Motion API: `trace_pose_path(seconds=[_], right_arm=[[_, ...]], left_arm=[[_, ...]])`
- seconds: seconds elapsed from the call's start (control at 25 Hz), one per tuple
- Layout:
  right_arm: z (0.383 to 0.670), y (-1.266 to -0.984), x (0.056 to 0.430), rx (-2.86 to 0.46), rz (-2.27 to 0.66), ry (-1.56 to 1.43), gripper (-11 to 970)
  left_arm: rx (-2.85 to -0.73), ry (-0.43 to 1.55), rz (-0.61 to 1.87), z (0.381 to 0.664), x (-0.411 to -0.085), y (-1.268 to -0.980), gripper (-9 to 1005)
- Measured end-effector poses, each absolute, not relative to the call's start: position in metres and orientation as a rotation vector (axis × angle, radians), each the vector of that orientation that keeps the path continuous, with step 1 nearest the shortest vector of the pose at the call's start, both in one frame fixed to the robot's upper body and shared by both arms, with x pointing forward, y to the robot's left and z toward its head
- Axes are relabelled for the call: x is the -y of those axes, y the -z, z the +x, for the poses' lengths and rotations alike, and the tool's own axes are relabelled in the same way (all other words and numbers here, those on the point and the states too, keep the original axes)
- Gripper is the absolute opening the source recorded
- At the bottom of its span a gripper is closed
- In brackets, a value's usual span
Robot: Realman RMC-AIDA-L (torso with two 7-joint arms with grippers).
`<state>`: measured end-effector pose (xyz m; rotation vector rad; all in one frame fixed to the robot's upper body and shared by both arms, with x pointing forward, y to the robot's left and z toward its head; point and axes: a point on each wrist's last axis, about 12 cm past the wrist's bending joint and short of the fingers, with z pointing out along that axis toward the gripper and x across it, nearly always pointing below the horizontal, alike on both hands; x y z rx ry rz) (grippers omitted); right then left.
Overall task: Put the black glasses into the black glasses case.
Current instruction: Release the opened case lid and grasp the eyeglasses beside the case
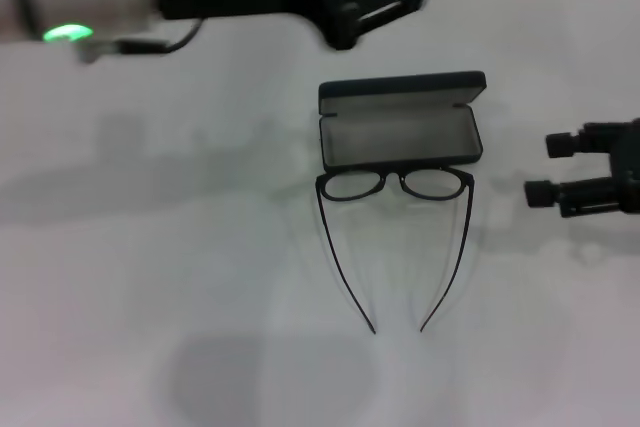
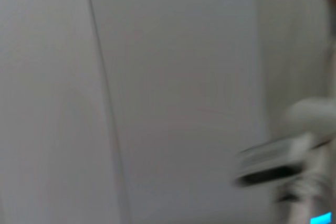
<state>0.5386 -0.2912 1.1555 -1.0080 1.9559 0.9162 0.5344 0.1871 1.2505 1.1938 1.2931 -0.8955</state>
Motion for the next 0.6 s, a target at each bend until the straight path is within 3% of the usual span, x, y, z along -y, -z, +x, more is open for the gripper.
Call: trace_pose_path(seconds=[0.24, 0.6], right_arm=[[0.582, -1.188, 0.246, -2.102, -1.185, -0.746, 784], [0.629, -1.191, 0.194, -2.233, -1.403, -0.609, 755]], left_arm=[[-1.23, 1.168, 1.142, 0.516, -0.229, -1.229, 191], [-1.222, 1.225, 1.111, 0.507, -0.24, -1.186, 182]])
